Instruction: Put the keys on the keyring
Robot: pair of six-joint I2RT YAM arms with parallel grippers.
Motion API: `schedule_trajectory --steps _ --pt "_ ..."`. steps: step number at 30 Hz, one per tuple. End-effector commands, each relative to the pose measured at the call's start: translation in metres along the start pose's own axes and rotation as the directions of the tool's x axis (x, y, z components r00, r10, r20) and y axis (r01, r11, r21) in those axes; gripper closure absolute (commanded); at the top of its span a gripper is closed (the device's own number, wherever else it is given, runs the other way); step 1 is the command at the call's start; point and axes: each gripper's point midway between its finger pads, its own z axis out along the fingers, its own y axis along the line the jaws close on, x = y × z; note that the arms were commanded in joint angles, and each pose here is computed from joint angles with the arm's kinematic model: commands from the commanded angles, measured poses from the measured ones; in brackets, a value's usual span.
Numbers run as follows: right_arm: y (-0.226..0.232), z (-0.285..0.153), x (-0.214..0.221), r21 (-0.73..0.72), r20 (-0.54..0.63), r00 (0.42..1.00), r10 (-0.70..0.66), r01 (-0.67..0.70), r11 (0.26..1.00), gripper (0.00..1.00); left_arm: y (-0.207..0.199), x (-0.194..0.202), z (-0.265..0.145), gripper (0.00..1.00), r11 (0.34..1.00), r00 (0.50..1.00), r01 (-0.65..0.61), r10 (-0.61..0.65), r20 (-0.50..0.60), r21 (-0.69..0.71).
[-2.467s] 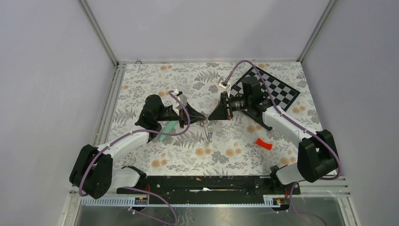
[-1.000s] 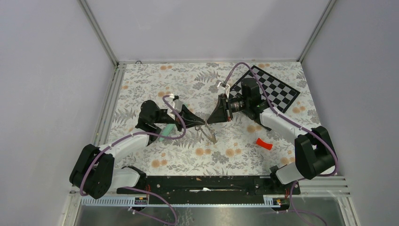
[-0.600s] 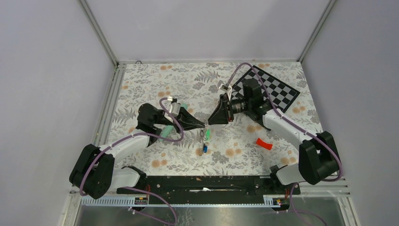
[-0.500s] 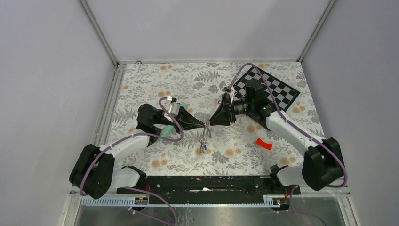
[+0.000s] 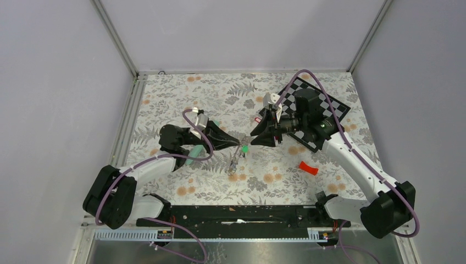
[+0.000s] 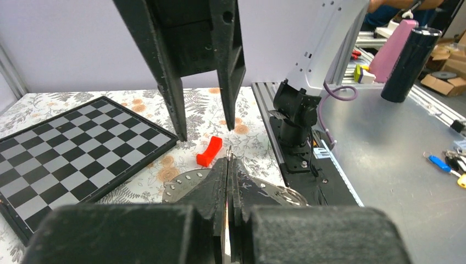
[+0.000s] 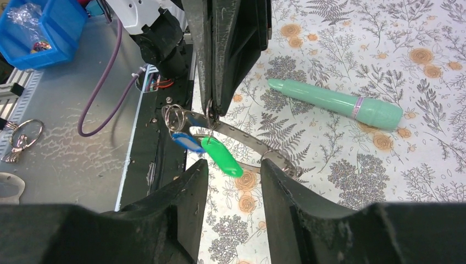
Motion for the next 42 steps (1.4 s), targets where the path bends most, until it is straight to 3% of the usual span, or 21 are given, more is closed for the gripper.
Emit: schedule_trajectory --steps 1,9,29,42 --pt "0.004 -0.004 -0.015 0.006 0.012 0.999 -0.050 0.050 0.999 0.53 0.006 -0.021 0.002 1.00 0.998 0.995 -0.012 0.018 0.097 -0.058" --pt "0.001 0.001 -0.026 -0.017 0.051 0.999 -0.003 0.003 1.000 0.55 0.011 -0.022 0.004 1.00 0.996 0.990 0.034 -0.022 0.138 -0.087" --pt "-0.011 0.023 -0.024 -0.013 0.024 0.999 0.024 -0.023 1.000 0.56 0.018 -0.018 0.005 1.00 0.992 0.989 0.064 -0.048 0.143 -0.108" --pt "-0.007 0.029 -0.021 -0.040 0.020 0.999 0.031 -0.030 0.999 0.70 0.022 -0.016 0.004 1.00 0.989 0.989 0.070 -0.052 0.141 -0.126"
